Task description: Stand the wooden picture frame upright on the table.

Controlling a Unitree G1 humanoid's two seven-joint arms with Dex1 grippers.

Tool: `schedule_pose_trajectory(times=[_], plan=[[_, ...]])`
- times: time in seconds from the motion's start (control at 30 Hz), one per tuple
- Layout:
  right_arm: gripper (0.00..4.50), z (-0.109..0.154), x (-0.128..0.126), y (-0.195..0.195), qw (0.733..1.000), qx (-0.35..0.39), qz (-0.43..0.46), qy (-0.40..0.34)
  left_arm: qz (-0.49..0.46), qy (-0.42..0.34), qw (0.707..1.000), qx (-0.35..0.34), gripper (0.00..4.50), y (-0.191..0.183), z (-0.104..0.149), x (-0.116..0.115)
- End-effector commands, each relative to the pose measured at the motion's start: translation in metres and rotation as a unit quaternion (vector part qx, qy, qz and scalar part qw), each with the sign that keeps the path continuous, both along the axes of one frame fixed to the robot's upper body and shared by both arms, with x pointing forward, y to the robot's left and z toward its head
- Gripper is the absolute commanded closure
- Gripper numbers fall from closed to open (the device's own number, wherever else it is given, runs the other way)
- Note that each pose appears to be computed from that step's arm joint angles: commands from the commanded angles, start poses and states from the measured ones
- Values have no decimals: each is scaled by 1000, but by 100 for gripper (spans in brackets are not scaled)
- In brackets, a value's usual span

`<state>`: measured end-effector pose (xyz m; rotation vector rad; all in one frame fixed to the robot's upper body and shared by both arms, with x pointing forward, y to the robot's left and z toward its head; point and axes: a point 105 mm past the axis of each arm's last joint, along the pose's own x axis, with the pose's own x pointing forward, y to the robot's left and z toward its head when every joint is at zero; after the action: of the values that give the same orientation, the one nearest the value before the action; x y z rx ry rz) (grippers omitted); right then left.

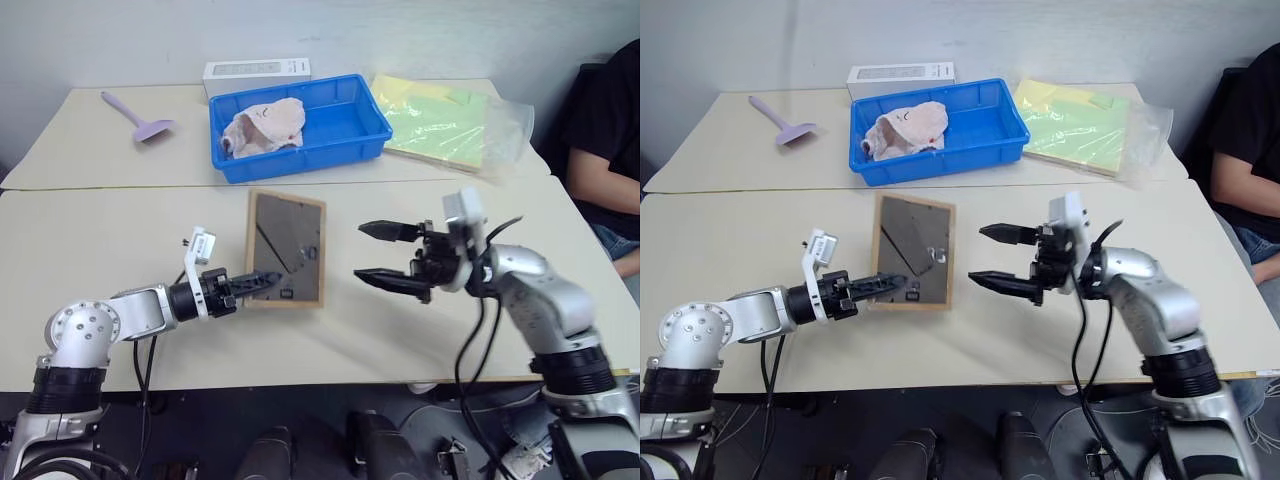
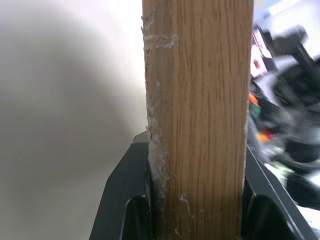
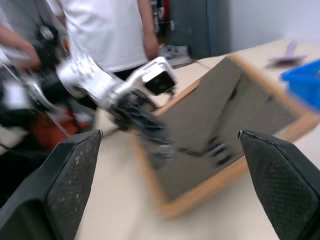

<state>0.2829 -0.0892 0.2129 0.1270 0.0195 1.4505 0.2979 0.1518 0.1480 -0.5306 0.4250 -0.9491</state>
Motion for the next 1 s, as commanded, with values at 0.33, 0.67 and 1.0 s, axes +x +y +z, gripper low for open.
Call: schedule_pose_trajectory(times=[0.33, 0.67, 1.0], plan=[[2, -5, 18, 52, 998, -33, -43, -6, -79, -68, 995, 10, 323, -21, -1, -15], [2, -10, 8, 82, 999, -46, 5, -23, -84, -71, 994, 4, 323, -25, -2, -12], [2, -12, -8, 60, 994, -74, 40, -66, -63, -40, 997, -23, 323, -18, 1, -7]])
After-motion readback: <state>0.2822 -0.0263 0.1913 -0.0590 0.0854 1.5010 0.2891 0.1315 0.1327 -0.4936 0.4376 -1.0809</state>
